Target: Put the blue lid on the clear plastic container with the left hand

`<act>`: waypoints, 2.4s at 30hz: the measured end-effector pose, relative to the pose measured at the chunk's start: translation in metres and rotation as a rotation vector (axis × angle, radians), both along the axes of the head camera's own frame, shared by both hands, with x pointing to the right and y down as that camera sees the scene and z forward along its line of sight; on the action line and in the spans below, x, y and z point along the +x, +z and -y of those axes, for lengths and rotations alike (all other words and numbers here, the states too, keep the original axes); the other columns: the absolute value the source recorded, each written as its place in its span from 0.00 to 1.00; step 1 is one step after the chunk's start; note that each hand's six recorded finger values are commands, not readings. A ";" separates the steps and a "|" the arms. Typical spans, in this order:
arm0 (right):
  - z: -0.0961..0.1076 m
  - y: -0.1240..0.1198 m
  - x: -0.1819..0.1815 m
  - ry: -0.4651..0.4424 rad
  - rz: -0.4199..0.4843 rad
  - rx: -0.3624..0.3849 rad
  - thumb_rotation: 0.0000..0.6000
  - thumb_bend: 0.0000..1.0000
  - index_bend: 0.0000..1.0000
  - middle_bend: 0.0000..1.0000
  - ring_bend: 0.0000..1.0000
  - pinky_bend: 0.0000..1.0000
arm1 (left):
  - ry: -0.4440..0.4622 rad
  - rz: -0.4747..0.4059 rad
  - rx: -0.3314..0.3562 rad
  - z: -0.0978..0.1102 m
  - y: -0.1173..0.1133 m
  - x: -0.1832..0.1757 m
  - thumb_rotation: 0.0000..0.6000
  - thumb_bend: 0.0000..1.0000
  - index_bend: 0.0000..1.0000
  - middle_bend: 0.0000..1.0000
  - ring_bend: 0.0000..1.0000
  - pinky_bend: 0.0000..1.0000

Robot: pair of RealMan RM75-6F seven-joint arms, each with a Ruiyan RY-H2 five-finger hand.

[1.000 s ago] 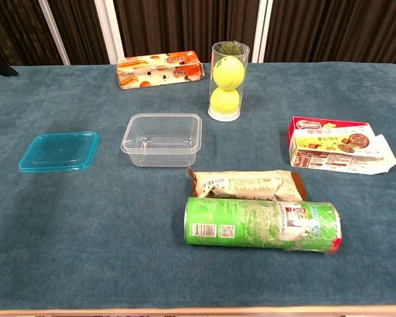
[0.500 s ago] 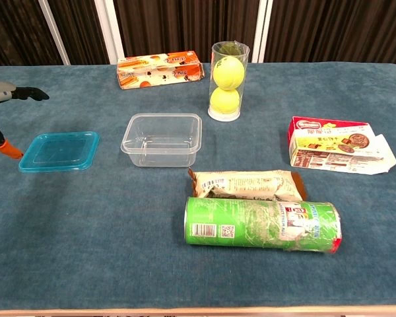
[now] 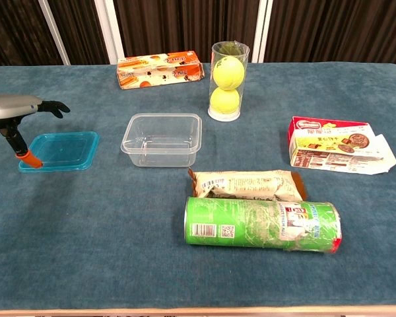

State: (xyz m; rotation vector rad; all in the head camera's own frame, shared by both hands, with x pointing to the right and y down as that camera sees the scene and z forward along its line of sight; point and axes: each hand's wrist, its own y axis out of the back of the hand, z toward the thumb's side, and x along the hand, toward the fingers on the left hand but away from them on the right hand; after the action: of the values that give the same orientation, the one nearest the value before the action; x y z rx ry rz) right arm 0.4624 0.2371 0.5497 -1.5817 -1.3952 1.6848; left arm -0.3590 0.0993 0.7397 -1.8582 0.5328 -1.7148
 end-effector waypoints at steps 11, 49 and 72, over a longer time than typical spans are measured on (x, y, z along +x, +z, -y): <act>0.000 0.000 0.000 -0.004 -0.001 -0.001 1.00 0.29 0.10 0.00 0.00 0.00 | 0.018 -0.010 -0.003 -0.007 0.001 0.005 1.00 0.05 0.00 0.09 0.00 0.00; 0.000 0.001 0.000 -0.002 0.001 -0.004 1.00 0.29 0.10 0.00 0.00 0.00 | 0.053 0.030 -0.050 -0.004 0.019 0.013 1.00 0.05 0.00 0.14 0.00 0.00; 0.001 0.001 0.000 0.004 0.010 -0.004 1.00 0.29 0.10 0.00 0.00 0.00 | 0.021 0.027 0.019 0.006 0.010 0.008 1.00 0.13 0.06 0.34 0.00 0.00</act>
State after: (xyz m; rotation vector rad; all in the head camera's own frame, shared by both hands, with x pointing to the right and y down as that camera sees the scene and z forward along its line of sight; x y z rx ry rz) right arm 0.4623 0.2365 0.5503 -1.5925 -1.4008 1.6855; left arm -0.3511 0.0935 0.7495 -1.8189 0.5157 -1.7131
